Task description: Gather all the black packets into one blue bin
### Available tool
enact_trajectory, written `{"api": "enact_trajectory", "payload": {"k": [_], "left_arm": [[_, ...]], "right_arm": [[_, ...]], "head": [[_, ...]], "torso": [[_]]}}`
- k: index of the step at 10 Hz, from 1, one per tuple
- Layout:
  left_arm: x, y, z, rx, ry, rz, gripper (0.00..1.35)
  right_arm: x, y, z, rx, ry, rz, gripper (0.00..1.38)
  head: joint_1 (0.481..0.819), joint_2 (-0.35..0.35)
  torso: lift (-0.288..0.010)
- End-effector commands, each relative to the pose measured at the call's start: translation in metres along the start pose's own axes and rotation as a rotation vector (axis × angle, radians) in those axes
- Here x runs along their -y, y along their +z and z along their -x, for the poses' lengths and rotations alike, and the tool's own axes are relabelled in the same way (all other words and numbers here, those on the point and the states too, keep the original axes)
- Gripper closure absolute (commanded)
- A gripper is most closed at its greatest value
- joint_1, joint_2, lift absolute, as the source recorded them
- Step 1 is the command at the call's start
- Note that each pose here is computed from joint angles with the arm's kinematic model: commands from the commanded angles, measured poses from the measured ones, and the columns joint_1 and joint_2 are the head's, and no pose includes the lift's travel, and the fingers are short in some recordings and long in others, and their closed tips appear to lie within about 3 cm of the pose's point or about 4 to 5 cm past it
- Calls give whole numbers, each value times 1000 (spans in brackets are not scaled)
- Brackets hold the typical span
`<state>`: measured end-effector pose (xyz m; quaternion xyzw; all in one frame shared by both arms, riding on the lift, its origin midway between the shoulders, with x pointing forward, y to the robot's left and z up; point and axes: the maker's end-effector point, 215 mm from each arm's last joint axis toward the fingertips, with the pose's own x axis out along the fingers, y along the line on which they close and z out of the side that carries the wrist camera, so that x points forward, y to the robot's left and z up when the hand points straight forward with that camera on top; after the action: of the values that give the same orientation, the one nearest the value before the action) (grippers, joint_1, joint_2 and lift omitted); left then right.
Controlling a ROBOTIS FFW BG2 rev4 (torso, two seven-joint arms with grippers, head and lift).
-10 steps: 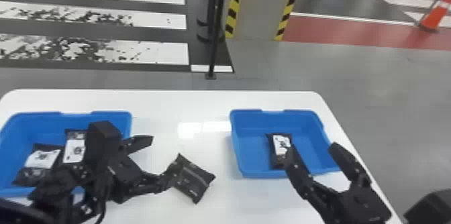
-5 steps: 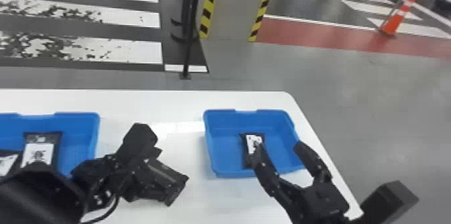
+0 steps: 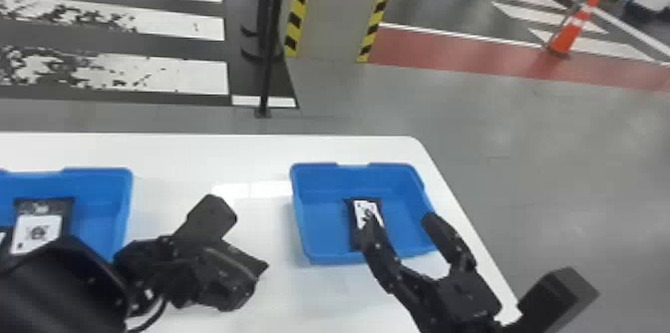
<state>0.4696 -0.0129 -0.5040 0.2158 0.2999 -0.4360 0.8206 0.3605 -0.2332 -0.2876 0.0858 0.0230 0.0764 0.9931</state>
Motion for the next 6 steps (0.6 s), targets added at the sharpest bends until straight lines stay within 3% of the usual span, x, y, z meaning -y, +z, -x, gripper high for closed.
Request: {"api": "enact_trajectory", "payload": {"k": [1,3,4,5,6], "left_arm": [[-7,-6,-9,-26,11,-6,125],[-2,-30,-25,-88,-4,8,236],[2,-32,-27,-96,-13,14,375],[2,-23,-28,-63,-11,0,846],[0,-19,-27,-26,-4,14,1170]], "right_arm": [[-1,0,-1,1,2,-3,153],[-1,-3,-1,-2,5,-8,153],[-1,-3,-2,-2,7,-11,153],[0,-4,-1,-3,5,-16,153],[-1,-5,-1,-5,9,-19,153]], "head": [[695,-327],[695,-317],[695,-316],[695,-317],[695,-320]], "torso": [[-110],[-110],[-110],[-110],[-110]]}}
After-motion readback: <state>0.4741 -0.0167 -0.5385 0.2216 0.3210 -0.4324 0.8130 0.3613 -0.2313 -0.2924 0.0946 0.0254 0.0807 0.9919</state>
